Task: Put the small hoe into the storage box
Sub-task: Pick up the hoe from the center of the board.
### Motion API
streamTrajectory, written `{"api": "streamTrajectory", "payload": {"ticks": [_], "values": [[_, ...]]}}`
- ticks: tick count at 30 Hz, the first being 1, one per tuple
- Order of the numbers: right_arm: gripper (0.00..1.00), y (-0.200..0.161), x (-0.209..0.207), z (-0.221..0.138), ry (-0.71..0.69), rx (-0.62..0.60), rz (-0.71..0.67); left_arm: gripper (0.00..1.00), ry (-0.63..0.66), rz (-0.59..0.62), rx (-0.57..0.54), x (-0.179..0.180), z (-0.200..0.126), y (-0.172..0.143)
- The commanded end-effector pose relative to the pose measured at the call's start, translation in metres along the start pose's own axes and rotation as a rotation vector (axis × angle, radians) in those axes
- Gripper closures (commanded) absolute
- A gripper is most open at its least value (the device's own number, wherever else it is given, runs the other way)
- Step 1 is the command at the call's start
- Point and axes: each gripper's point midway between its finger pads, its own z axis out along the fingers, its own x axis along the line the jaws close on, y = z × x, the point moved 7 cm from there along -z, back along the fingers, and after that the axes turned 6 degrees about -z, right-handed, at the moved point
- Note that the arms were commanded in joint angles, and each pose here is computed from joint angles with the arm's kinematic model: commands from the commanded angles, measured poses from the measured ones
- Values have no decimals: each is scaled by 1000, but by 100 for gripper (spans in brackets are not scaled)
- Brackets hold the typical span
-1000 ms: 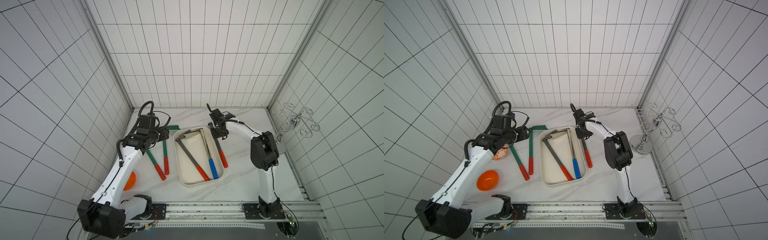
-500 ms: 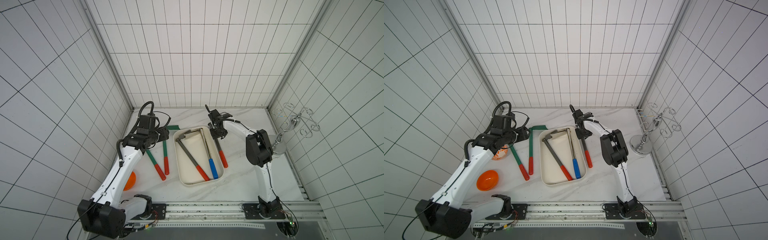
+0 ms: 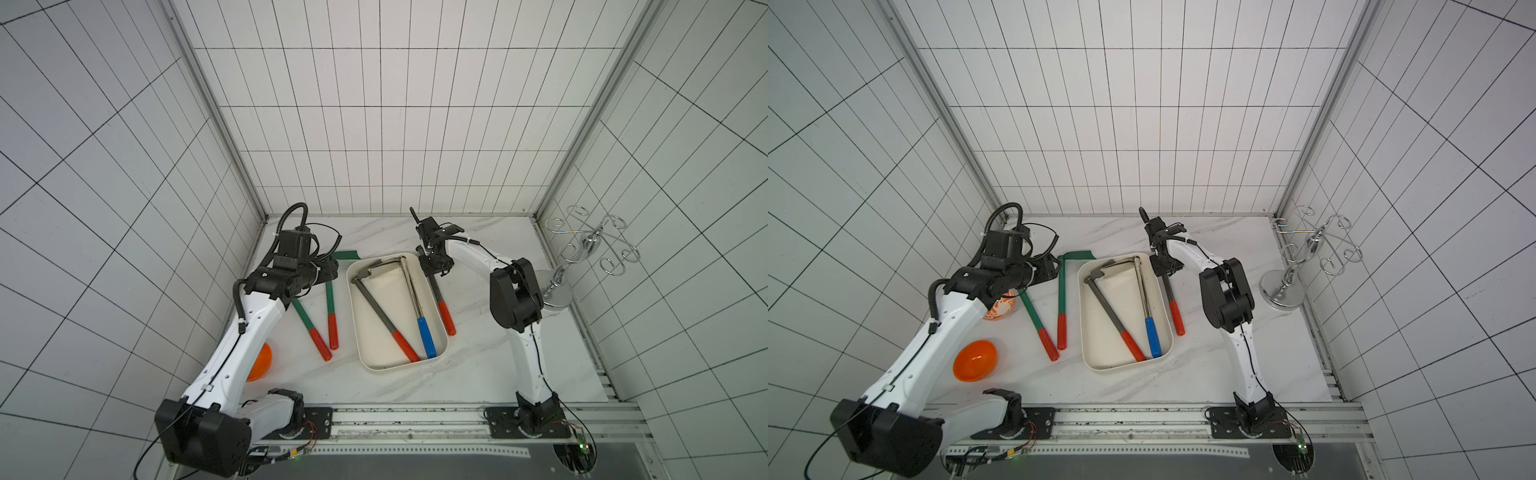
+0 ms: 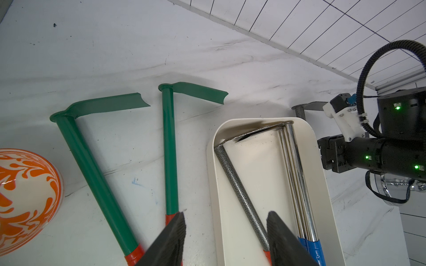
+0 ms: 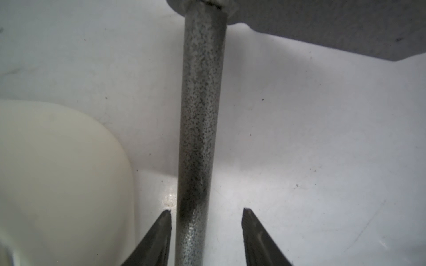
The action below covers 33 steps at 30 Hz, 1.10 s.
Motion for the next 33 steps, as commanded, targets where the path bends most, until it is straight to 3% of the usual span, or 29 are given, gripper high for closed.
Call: {"api": "streamTrajectory", "payload": {"ticks": [1, 9, 21, 33], "values": [[50, 6, -2, 11, 28, 16, -5, 41, -1, 11, -21, 1, -5, 2], [51, -3, -13, 22, 28, 52, -3, 41, -1, 12, -20, 1, -4, 2], [63, -17, -28, 25, 7, 78, 1, 41, -1, 16, -23, 0, -3, 4], [64, -27, -30, 17, 26, 64, -44, 41, -1, 12, -22, 2, -4, 2]]}}
